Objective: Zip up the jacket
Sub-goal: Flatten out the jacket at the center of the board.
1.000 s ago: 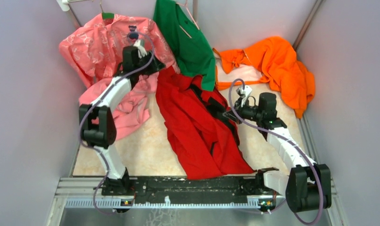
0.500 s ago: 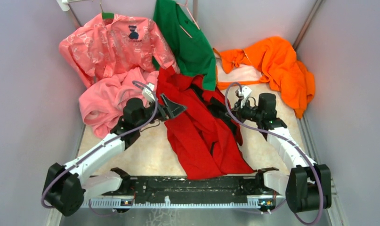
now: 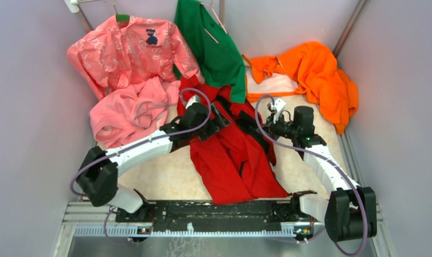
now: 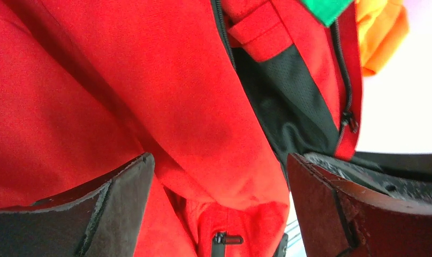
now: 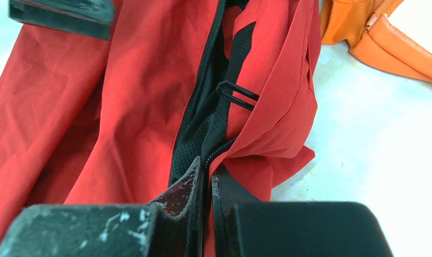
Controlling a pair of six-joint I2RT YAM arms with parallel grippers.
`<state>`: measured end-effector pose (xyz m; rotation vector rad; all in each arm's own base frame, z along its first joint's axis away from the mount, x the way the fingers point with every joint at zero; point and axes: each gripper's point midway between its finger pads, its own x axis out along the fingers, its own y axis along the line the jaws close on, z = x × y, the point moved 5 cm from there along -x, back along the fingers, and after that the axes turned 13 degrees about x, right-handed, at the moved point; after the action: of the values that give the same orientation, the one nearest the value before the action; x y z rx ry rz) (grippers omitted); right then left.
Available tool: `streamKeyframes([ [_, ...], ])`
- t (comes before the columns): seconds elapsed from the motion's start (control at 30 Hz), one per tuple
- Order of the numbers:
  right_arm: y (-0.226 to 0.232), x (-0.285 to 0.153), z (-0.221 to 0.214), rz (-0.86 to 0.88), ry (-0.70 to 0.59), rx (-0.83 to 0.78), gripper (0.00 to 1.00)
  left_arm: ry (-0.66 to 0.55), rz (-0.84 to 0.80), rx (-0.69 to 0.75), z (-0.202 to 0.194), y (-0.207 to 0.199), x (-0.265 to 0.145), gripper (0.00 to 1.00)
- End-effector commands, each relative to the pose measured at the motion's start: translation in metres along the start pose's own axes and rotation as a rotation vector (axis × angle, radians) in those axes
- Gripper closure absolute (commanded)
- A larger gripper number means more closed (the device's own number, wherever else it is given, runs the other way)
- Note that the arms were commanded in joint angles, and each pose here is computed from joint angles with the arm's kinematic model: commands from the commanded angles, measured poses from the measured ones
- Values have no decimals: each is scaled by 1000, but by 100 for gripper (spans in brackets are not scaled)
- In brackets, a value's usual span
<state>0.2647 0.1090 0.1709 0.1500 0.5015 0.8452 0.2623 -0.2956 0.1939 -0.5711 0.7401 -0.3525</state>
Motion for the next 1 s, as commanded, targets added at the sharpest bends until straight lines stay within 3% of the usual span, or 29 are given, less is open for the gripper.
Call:
streamKeyframes([
  [0.0, 4, -3, 26, 11, -63, -76, 93, 13, 107, -6, 1, 2, 20, 2],
  [0.13, 4, -3, 25, 11, -62, -76, 93, 59, 157, 34, -8, 7, 41, 5],
  [0.2, 4, -3, 25, 10, -62, -77, 93, 64, 167, 64, -11, 11, 47, 14],
  [0.37, 3, -3, 26, 1, -62, -80, 93, 10, 147, 153, 11, 33, 49, 73],
  [0.43, 2, -4, 28, -15, -65, -84, 93, -9, 97, 177, 29, 43, 44, 84],
  [0.67, -17, -13, 39, -198, -99, -94, 100, -80, -227, 418, 108, 76, 11, 100],
  [0.83, -23, -30, 57, -289, -177, -98, 100, -86, -368, 460, 156, 88, -15, 100],
  [0.97, -21, -44, 71, -300, -223, -76, 100, 7, -411, 468, 185, 99, -26, 100],
])
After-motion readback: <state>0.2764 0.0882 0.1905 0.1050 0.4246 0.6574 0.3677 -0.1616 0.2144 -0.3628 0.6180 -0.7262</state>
